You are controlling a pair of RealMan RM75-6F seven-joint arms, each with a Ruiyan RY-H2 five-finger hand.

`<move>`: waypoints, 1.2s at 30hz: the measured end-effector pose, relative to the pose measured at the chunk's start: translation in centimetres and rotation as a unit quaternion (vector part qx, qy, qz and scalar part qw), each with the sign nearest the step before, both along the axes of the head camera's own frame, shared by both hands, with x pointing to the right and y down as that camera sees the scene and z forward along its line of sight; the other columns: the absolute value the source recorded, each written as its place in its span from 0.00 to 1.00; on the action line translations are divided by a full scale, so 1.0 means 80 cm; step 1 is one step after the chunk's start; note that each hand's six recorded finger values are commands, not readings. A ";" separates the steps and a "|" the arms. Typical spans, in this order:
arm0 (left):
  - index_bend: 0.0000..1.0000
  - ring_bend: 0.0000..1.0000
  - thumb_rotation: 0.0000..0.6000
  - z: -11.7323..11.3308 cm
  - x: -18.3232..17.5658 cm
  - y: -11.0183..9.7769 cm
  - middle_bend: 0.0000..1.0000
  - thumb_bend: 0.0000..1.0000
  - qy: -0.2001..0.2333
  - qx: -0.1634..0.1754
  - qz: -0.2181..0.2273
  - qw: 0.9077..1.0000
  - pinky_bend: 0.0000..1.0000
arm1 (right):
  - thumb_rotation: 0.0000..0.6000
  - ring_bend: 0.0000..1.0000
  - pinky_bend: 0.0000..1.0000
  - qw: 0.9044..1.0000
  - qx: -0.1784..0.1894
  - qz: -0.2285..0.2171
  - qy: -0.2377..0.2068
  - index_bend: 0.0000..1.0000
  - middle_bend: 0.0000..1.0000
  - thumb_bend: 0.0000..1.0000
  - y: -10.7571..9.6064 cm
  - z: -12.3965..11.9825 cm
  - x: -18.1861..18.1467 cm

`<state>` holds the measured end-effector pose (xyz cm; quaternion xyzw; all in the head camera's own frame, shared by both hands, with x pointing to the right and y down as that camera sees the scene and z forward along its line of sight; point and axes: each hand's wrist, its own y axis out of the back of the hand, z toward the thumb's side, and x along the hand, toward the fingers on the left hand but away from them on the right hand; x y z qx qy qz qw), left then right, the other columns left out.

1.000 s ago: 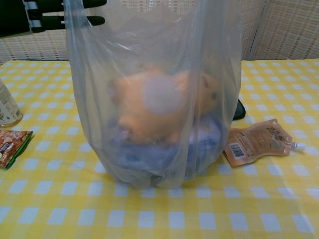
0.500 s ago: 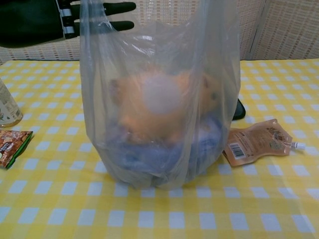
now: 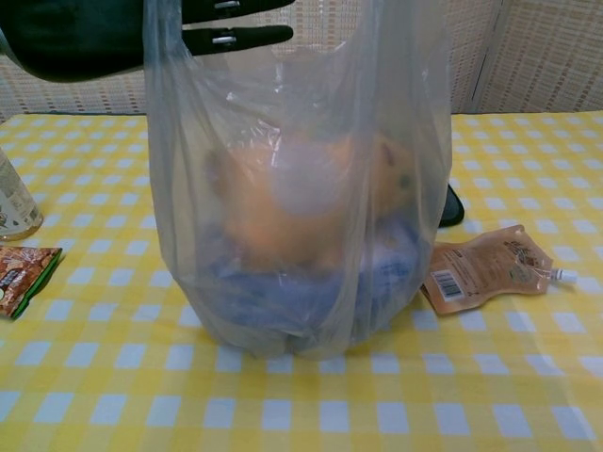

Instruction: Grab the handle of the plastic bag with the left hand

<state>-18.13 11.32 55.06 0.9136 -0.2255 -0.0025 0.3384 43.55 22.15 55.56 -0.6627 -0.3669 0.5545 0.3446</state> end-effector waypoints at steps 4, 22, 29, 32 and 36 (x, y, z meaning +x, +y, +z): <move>0.01 0.00 1.00 -0.004 0.011 0.005 0.01 0.19 0.006 -0.004 0.018 1.000 0.09 | 1.00 0.00 0.00 1.000 0.001 0.000 -0.002 0.00 0.00 0.27 0.000 -0.002 0.001; 0.00 0.00 1.00 -0.005 0.036 0.016 0.04 0.19 0.012 -0.001 0.041 0.999 0.08 | 1.00 0.00 0.00 1.000 0.002 -0.005 -0.009 0.00 0.00 0.27 0.003 -0.006 -0.001; 0.02 0.00 1.00 -0.002 0.050 0.014 0.04 0.19 0.015 0.005 0.035 0.999 0.04 | 1.00 0.00 0.00 1.000 0.002 -0.005 -0.010 0.00 0.00 0.27 0.003 -0.007 0.000; 0.03 0.00 1.00 0.000 0.058 0.012 0.04 0.19 0.014 0.009 0.034 0.999 0.04 | 1.00 0.00 0.00 1.000 0.000 -0.005 -0.011 0.00 0.00 0.27 0.003 -0.006 0.000; 0.03 0.00 1.00 0.002 0.065 0.011 0.04 0.19 0.017 0.007 0.032 0.999 0.04 | 1.00 0.00 0.00 1.000 0.002 -0.004 -0.012 0.00 0.00 0.27 0.002 -0.008 0.001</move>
